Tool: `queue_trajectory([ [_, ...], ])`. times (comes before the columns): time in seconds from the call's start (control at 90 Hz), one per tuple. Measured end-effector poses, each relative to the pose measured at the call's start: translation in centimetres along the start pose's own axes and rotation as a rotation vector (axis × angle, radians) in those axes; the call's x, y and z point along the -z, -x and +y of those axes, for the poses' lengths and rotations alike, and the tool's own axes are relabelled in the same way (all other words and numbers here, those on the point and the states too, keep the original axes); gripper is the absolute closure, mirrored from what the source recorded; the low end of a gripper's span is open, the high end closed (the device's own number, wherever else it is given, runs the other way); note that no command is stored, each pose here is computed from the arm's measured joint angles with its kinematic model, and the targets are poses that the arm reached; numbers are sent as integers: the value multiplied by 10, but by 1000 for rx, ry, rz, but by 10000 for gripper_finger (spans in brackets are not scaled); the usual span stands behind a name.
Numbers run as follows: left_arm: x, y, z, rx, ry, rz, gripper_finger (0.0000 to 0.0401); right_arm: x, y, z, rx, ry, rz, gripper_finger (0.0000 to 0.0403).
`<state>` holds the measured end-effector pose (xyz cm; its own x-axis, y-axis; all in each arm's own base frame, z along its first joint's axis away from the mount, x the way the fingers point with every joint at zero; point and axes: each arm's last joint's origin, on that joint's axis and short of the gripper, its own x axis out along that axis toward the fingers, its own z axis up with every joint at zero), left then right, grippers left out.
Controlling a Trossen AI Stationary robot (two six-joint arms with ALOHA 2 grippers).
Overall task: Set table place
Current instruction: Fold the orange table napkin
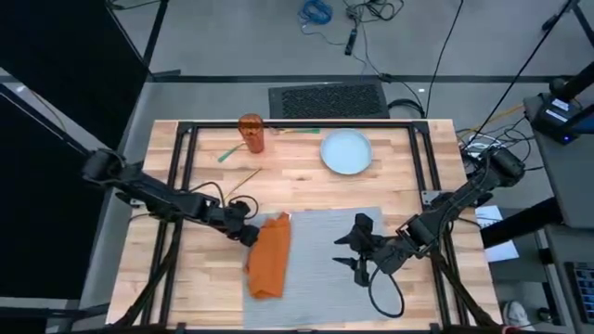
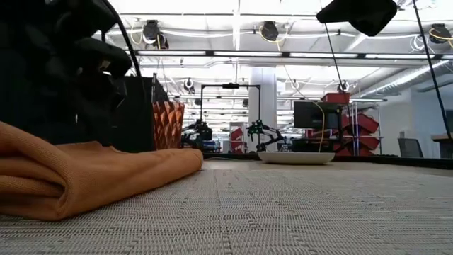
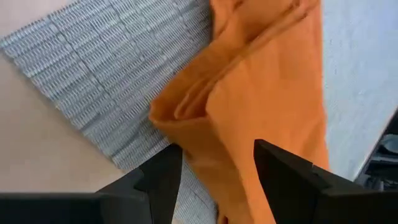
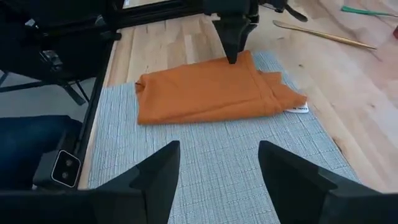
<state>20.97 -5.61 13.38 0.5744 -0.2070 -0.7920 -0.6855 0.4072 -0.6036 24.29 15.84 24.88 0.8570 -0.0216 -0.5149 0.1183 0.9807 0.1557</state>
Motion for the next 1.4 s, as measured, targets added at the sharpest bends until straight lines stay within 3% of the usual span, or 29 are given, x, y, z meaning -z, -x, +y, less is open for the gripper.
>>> queue_trajectory([
  [0.3,-6,-9,0,22,-27,21,235,0,0,0,0,0,0,200],
  [0.6,-9,-8,-6,57,-157,3,391,0,0,0,1,0,0,200],
  [0.978,-18,5,-43,61,-335,-3,401,1,-1,0,3,-2,2,200],
  [1.256,-28,32,-86,5,-523,-17,401,0,-1,0,9,-2,-2,200],
  [1.4,-34,41,-94,-26,-588,-43,401,0,-1,0,19,-2,-8,200],
])
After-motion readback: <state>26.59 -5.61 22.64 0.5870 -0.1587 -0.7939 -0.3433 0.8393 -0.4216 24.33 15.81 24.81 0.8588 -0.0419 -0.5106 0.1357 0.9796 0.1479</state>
